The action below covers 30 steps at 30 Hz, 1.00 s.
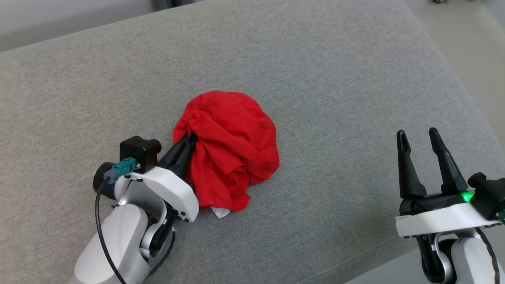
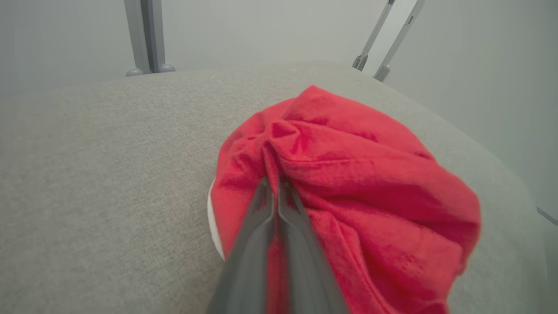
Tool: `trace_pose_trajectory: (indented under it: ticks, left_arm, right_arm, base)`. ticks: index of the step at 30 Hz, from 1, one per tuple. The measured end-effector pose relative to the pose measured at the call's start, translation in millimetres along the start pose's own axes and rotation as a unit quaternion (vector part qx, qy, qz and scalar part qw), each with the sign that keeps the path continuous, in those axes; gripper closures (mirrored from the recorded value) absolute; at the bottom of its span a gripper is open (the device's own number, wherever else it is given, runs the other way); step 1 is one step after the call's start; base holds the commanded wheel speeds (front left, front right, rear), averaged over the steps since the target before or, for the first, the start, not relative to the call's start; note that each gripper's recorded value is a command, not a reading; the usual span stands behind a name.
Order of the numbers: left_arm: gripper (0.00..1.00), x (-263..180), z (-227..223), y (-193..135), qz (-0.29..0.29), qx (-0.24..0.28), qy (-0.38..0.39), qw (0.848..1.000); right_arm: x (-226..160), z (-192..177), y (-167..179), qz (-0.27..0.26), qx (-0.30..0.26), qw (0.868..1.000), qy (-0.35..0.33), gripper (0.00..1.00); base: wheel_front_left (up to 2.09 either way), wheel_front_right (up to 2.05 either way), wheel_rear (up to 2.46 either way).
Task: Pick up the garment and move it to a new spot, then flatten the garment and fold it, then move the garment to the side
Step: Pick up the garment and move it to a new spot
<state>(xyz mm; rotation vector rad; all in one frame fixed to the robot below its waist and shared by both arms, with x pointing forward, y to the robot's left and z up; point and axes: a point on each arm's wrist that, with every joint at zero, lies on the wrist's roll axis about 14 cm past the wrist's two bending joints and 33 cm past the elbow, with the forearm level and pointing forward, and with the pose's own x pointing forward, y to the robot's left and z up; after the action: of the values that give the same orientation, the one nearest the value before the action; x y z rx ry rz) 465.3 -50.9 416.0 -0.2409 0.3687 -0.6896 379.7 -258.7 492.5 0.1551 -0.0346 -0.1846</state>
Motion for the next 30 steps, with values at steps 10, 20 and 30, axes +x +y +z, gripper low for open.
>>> trace_pose_trajectory:
  ticks: [10,20,30]
  left_arm:
    - [0.00,-23.0,25.8,12.1,0.028,0.019,-0.058,0.998]
    - [0.00,-104.2,80.4,66.7,0.176,0.021,-0.181,0.968]
    - [0.00,-192.9,95.3,114.9,0.301,0.032,-0.232,0.925]
  right_arm:
    - [14.9,5.7,27.1,0.041,-0.001,0.999,-0.014,0.00]
    - [20.2,20.1,67.0,0.099,-0.004,0.995,-0.027,0.00]
    - [19.1,28.2,106.9,0.156,-0.006,0.987,-0.031,0.00]
  base:
    - [0.00,0.00,0.00]
    - [0.00,0.00,0.00]
    - [0.00,0.00,0.00]
